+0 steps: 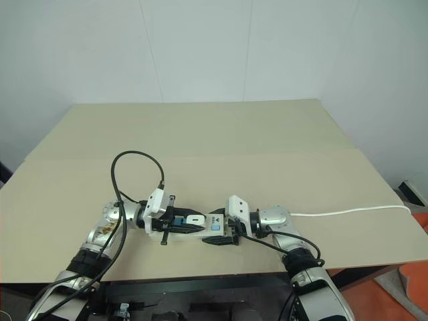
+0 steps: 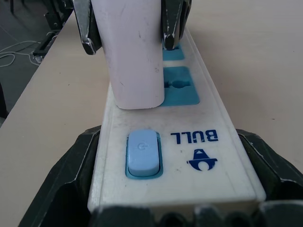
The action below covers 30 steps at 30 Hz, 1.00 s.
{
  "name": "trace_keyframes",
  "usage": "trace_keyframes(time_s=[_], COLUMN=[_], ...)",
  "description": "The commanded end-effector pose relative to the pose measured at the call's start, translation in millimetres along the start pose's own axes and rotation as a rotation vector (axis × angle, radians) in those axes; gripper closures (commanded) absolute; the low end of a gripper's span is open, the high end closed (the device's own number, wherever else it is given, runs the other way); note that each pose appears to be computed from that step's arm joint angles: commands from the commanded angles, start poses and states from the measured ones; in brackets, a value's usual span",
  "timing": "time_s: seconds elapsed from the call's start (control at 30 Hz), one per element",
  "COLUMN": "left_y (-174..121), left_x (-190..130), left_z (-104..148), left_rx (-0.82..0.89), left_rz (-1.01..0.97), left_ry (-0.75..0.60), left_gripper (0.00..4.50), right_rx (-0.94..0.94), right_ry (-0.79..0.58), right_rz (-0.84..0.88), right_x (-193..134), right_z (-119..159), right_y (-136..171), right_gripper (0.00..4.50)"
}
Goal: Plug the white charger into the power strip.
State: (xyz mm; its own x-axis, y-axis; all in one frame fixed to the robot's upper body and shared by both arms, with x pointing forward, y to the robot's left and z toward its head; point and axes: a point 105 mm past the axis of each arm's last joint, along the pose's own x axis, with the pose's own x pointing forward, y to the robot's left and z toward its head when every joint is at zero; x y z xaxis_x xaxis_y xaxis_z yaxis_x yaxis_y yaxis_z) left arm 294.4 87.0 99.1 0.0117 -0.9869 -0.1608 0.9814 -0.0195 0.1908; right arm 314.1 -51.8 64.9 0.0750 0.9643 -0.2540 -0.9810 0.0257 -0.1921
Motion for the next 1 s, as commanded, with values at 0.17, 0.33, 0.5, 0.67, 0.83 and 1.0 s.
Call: trace_keyframes(time_s=[0.17,0.33,0.5,0.67,0.83,1.0], left_y=[-6.5,2.0,13.6,25.6,25.9,40.1], left_x=[-7.9,-8.5,-14.8,-40.6,-69.2,-81.4], left_z=[-31.8,-15.9,13.3,47.6,93.0,115.4], left_rx=[-0.175,-0.146,-0.054,-0.005,0.024,0.077], left_rz=[0.004,0.026,0.048,0.035,-0.006,0.082], left_ry=[0.099,0.052,0.019,0.036,-0.033,-0.081], left_gripper=[1.45,0.03,0.03,0.03,0.03,0.01], right_rx=[0.013,0.012,0.012,0.011,0.011,0.029], right_ry=[0.022,0.02,0.021,0.024,0.028,0.022], right_rz=[0.041,0.04,0.04,0.04,0.035,0.031], right_x=[4.2,5.1,6.4,6.7,6.9,6.8], right_z=[-6.3,-5.7,-5.9,-6.4,-7.2,-6.7], right_y=[8.3,7.8,7.6,7.5,6.6,5.8], right_gripper=[1.06,1.06,1.06,1.06,1.06,0.71])
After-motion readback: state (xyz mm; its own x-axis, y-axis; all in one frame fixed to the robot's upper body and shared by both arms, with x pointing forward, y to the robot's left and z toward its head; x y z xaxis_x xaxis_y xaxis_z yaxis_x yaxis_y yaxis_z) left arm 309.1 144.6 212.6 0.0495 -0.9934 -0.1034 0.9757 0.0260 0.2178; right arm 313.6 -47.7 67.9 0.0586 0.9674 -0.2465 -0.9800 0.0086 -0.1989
